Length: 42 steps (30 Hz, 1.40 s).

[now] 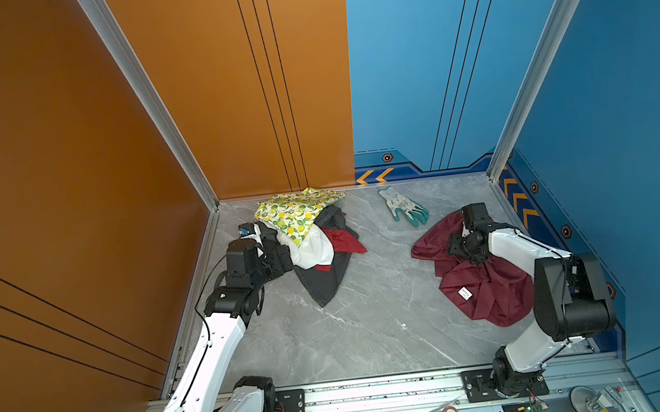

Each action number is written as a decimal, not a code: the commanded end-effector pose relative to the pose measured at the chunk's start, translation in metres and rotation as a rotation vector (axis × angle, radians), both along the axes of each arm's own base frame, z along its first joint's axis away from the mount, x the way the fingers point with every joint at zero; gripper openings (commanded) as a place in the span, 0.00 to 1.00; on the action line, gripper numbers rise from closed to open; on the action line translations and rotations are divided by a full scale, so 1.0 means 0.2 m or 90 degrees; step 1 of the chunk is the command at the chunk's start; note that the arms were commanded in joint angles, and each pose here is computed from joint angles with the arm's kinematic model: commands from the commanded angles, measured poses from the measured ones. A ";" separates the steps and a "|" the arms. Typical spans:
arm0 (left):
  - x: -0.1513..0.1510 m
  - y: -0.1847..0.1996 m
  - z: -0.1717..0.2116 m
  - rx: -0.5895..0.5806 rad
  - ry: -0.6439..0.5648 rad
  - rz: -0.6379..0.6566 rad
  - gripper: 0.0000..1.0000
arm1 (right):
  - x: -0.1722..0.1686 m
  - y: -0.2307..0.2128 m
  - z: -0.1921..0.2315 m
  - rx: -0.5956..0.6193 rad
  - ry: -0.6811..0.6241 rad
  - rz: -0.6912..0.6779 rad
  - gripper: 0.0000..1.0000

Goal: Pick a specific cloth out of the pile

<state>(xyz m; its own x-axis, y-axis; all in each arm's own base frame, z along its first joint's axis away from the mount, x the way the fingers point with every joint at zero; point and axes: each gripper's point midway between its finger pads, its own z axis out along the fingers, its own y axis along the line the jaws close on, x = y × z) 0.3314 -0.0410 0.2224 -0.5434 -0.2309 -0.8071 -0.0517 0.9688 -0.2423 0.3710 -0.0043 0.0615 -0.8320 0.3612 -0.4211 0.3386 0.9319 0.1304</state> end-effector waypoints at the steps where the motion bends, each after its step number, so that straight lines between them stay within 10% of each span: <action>1: 0.00 0.00 -0.02 -0.010 0.003 -0.001 0.98 | -0.08 -0.05 0.00 -0.013 0.016 -0.019 0.69; 16: 0.00 -0.03 -0.05 -0.015 0.018 -0.009 0.98 | -0.24 -0.19 0.06 -0.012 -0.009 -0.089 0.73; 32: 0.02 0.11 -0.02 0.044 -0.087 0.058 0.98 | -0.09 0.11 0.92 -0.013 -0.493 0.092 1.00; 42: 0.03 0.26 -0.14 0.174 -0.183 0.111 0.98 | -0.13 -0.08 0.70 -0.161 -0.559 0.019 1.00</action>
<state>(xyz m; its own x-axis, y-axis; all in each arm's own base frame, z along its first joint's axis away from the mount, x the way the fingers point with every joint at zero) 0.3285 -0.0048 0.1798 -0.3603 -0.1234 -0.9246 -0.1348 0.9877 -0.0793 0.3432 -0.0051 0.2084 -0.2592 0.2100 -0.9427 0.1204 0.9755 0.1842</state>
